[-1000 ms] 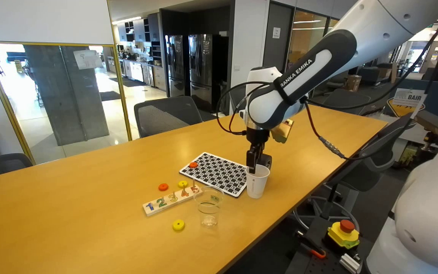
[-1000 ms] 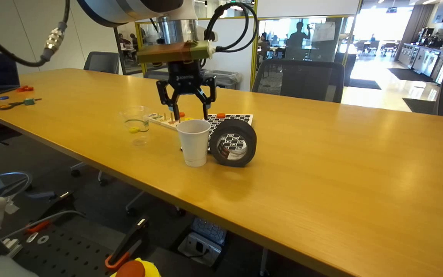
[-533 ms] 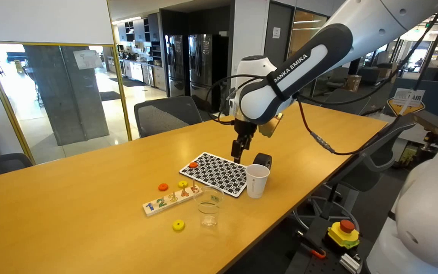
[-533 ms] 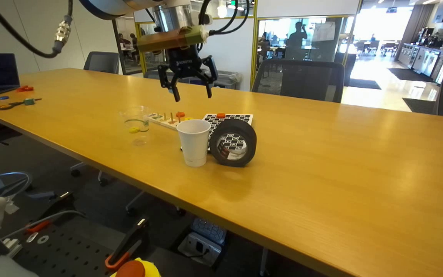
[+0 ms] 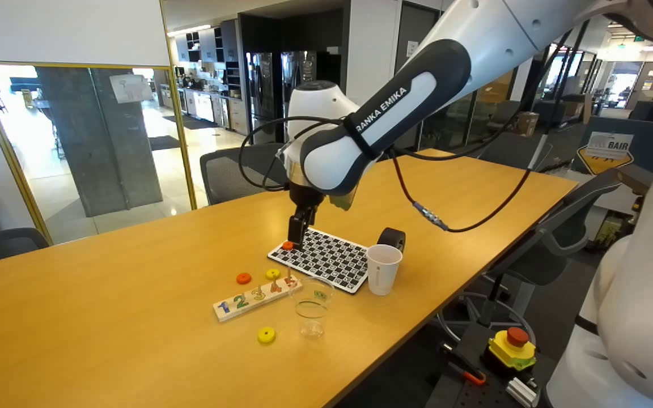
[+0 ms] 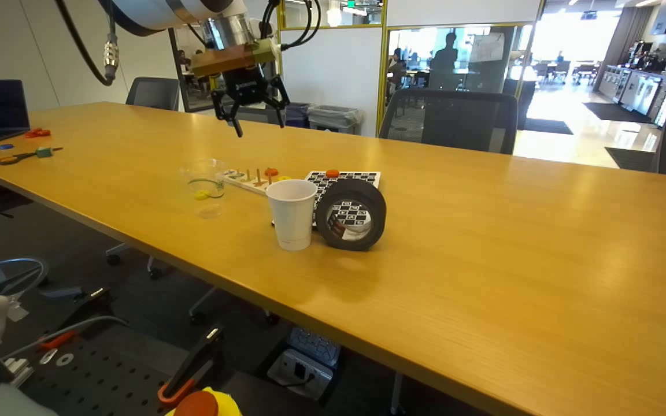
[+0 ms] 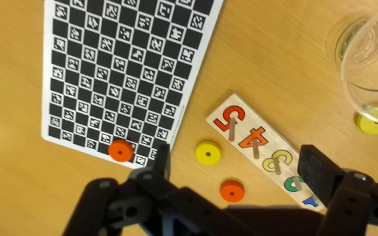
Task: Pick up the orange and yellow objects from the table and put them in the two cups
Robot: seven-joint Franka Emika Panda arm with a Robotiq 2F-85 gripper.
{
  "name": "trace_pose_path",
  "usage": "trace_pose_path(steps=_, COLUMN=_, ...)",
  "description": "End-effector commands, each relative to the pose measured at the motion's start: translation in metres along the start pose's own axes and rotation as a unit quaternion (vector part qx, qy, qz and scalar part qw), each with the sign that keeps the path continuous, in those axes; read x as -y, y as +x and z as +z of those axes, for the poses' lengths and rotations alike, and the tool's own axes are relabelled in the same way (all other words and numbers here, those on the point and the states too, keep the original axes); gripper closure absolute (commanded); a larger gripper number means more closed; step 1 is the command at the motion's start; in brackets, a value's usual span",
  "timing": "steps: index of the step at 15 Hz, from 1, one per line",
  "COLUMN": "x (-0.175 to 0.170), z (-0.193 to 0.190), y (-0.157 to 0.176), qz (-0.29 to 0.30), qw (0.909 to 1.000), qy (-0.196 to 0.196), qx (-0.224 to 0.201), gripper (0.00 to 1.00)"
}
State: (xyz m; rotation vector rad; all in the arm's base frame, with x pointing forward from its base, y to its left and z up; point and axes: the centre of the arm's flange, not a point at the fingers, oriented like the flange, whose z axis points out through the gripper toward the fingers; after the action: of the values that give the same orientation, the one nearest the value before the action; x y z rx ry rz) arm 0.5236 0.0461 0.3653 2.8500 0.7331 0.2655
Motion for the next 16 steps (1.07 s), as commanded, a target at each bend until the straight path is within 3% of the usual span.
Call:
trace_pose_path(steps=1, x=0.015, z=0.014, y=0.049, qz=-0.046, qw=0.9987, qy=0.015, qx=-0.012, gripper=0.00)
trace_pose_path(steps=5, x=0.038, z=0.041, y=0.072, qz=-0.078, qw=0.9957, qy=0.050, qx=0.004, gripper=0.00)
trace_pose_path(steps=8, x=0.052, z=0.061, y=0.070, qz=-0.088, qw=0.9929, qy=0.077, qx=0.020, gripper=0.00)
trace_pose_path(steps=16, x=0.089, z=0.075, y=0.060, qz=-0.110, qw=0.9882, qy=0.096, qx=0.045, gripper=0.00)
